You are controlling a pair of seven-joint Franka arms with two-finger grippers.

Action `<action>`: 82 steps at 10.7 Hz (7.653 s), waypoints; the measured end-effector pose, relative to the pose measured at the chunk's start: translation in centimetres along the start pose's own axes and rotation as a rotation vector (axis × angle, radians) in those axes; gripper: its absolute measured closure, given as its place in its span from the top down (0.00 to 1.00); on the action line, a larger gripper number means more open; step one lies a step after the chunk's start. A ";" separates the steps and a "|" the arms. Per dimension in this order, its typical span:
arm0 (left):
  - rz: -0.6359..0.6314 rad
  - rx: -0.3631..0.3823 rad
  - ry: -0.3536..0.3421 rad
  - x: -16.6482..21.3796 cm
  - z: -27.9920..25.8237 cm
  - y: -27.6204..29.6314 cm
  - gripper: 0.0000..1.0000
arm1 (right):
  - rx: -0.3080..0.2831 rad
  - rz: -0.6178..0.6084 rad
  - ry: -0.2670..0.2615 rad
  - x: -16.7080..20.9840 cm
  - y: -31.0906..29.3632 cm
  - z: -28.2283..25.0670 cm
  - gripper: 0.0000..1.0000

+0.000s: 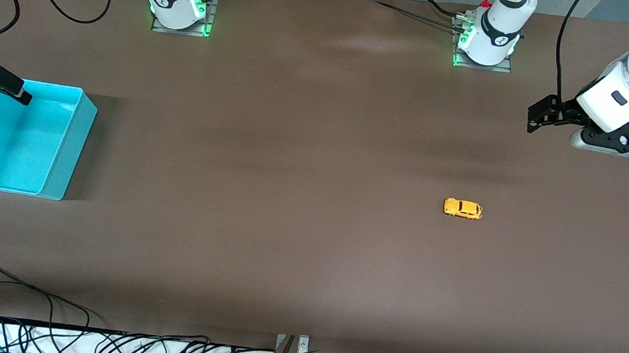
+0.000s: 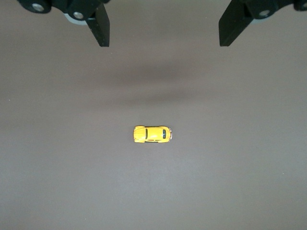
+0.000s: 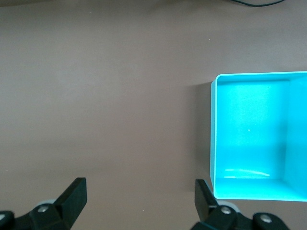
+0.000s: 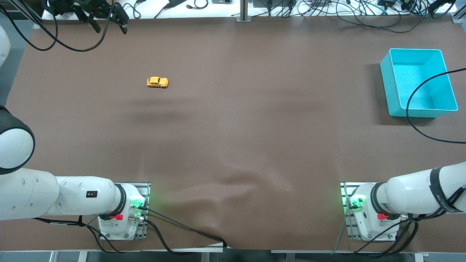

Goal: Wind up and store yellow beetle car
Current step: 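Lower the left gripper over the yellow beetle car, then close the left gripper on the yellow car's body, then drag the car backward along the table with the left gripper, then open the left gripper, letting the car roll toward the blue box, then reach the right gripper to the car while the left gripper withdraws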

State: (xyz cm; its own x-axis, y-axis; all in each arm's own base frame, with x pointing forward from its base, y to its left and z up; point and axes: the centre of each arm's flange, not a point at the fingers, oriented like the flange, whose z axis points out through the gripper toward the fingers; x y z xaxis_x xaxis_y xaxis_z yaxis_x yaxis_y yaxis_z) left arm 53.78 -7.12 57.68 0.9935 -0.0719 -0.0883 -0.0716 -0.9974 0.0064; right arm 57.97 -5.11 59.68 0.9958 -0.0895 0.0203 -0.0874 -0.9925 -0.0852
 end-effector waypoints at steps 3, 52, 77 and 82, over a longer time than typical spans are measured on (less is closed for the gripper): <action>0.123 -0.007 -0.055 1.3 2.6 0.1 1.00 | -0.010 -0.026 -0.003 0.0 -1.3 0.1 1.00; 1.549 0.116 0.084 5.6 38.4 -22.6 0.44 | -0.071 -0.101 -0.003 -0.3 -4.5 0.2 1.00; 1.510 0.052 0.022 7.1 29.2 -26.7 1.00 | -0.074 -0.083 -0.016 -0.1 -3.5 0.7 1.00; 1.354 0.028 0.008 7.0 23.9 -23.8 1.00 | -0.075 -0.093 -0.049 0.6 -4.1 2.6 1.00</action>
State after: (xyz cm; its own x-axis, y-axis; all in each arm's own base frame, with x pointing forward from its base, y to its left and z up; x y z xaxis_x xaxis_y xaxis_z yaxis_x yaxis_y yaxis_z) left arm 60.34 16.13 33.13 0.1429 -0.9895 -0.0234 -0.9876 -0.1441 0.0627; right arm 58.99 -0.91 57.43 0.9997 0.0054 -0.0240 0.0051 -0.9999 -0.0102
